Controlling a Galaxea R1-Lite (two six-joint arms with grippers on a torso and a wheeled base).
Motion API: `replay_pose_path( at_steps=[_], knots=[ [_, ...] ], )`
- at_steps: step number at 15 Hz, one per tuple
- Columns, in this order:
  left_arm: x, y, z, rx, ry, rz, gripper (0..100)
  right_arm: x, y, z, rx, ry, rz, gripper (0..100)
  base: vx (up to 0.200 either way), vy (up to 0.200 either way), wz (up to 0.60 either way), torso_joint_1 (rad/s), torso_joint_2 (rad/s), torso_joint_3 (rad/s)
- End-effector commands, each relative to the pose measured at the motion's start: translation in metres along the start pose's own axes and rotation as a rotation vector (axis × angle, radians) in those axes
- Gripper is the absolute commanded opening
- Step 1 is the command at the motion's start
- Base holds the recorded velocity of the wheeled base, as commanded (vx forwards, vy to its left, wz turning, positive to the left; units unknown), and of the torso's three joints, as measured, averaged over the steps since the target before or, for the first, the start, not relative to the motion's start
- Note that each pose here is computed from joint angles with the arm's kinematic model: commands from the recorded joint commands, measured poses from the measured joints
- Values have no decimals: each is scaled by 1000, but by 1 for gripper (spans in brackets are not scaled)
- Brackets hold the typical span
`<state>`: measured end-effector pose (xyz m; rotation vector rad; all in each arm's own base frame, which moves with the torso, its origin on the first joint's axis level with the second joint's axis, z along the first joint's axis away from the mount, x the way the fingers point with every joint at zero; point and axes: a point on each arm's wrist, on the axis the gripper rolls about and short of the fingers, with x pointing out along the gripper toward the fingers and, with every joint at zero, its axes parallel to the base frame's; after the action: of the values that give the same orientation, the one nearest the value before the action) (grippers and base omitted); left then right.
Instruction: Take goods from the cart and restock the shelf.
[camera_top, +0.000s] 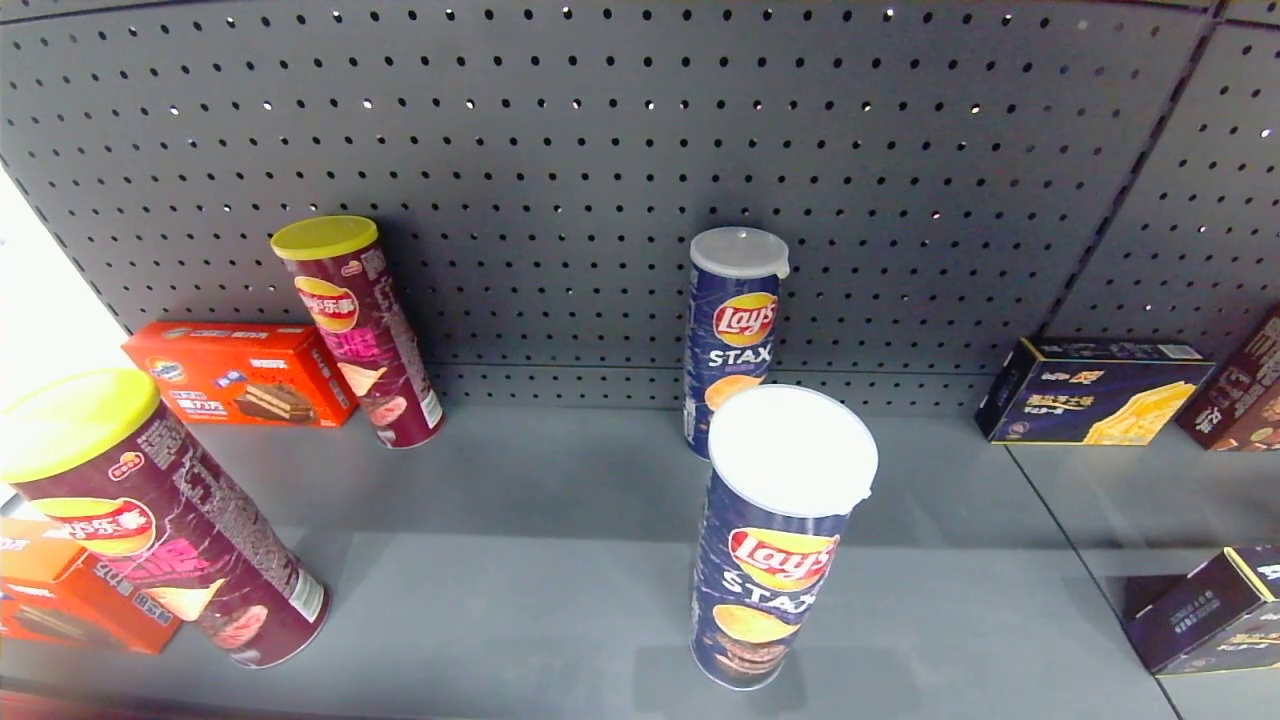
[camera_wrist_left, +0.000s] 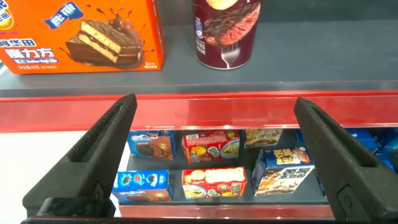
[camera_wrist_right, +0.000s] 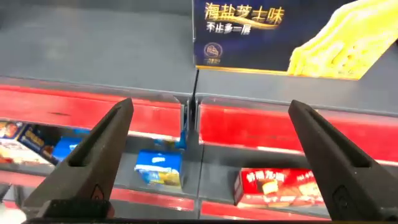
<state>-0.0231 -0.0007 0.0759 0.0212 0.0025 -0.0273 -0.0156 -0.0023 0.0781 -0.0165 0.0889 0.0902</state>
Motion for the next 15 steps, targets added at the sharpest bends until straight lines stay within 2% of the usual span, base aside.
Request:
replay_pose_path(
  at_steps=[1,3,4,5,7,8,11,14,15],
  knots=[
    [0,0,-1,-1,3,3,100,0,0,-1,-1,5,4,100,0,0,0,0,0,0],
    [0,0,0,0,3,0,100,0,0,0,0,6,-5,100,0,0,0,0,0,0],
    [0,0,0,2,3,-4,100,1,1,0,6,22,-66,100,0,0,0,0,0,0],
    [0,0,0,2,5,-5,100,2,3,0,18,25,-182,100,0,0,0,0,0,0],
    [0,0,0,3,3,-5,100,1,3,0,18,11,-184,100,0,0,0,0,0,0],
    [0,0,-1,0,2,-3,100,-7,2,-3,8,-88,-103,100,0,0,0,0,0,0],
    [0,0,-1,0,2,1,100,-7,2,-3,10,-88,-112,100,0,0,0,0,0,0],
    [0,0,-1,15,1,-20,100,-7,2,-3,10,-88,-109,100,-67,0,0,1,-1,-2],
    [0,0,-1,6,1,-16,100,-7,3,-3,6,-88,-104,100,0,0,0,0,0,0]
  ],
)
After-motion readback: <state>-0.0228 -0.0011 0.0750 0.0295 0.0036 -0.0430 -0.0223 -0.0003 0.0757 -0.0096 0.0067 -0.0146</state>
